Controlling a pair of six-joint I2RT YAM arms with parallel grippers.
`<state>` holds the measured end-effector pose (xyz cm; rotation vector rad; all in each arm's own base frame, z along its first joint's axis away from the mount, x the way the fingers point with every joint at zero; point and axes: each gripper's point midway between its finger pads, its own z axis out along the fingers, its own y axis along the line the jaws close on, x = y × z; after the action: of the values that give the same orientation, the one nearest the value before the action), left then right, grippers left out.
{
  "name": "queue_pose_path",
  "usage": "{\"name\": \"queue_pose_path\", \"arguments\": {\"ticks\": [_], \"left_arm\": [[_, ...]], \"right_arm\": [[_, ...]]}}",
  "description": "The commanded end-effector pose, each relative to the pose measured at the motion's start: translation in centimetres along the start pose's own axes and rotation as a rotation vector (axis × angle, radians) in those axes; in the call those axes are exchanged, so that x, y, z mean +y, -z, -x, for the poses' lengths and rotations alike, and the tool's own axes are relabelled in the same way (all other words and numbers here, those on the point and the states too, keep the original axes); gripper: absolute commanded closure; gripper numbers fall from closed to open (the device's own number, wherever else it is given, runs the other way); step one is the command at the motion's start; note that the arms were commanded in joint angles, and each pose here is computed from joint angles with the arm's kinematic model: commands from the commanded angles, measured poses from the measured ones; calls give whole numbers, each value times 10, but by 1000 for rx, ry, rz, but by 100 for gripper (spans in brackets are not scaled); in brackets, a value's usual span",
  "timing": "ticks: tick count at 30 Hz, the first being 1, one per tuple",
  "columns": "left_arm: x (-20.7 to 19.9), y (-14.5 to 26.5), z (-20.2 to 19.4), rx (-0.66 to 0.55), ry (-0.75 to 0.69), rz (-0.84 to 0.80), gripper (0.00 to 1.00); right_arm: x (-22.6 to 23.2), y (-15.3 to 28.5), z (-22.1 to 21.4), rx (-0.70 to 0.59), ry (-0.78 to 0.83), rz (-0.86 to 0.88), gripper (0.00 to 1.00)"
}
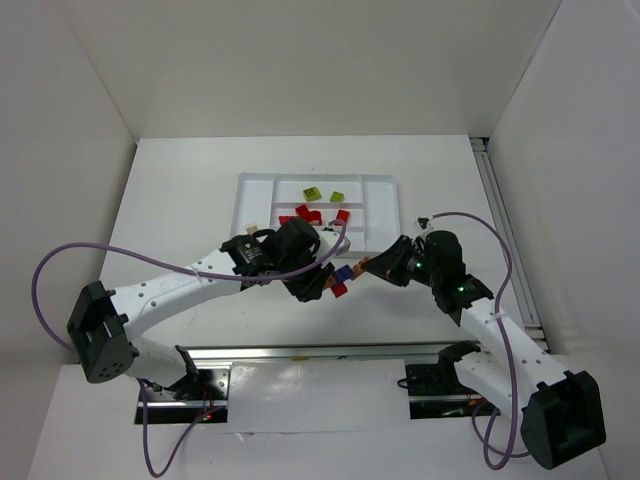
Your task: Sort the legos into containers by color
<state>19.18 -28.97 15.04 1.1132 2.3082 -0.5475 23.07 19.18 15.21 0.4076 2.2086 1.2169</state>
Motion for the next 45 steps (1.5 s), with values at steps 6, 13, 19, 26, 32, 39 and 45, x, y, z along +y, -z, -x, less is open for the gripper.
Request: {"name": "queue_pose_path", "arguments": {"ticks": [6,13,19,26,32,39,45], "left_arm": [[2,-5,14,-46,-1,-7,100],[56,-2,13,-61,156,150,100],[98,31,9,-131,316,238,100],[108,46,23,-191,373,257,100],[103,43,33,-198,403,216,100],[98,47,46,-237,402,182,100],[90,44,52,-257,381,124,100]], "right_arm": [[6,4,32,-159,48,-42,94],[-1,6,63,-260,97,-166,94],[4,-21,93,-290,158,-204,94],[1,-42,166,-423,229,-327,94],[-29,-78,191,-408,264,-432,91],[-24,-92,203,-368,293,-453,26],[28,-52,175,-324,351,-245,40]]}}
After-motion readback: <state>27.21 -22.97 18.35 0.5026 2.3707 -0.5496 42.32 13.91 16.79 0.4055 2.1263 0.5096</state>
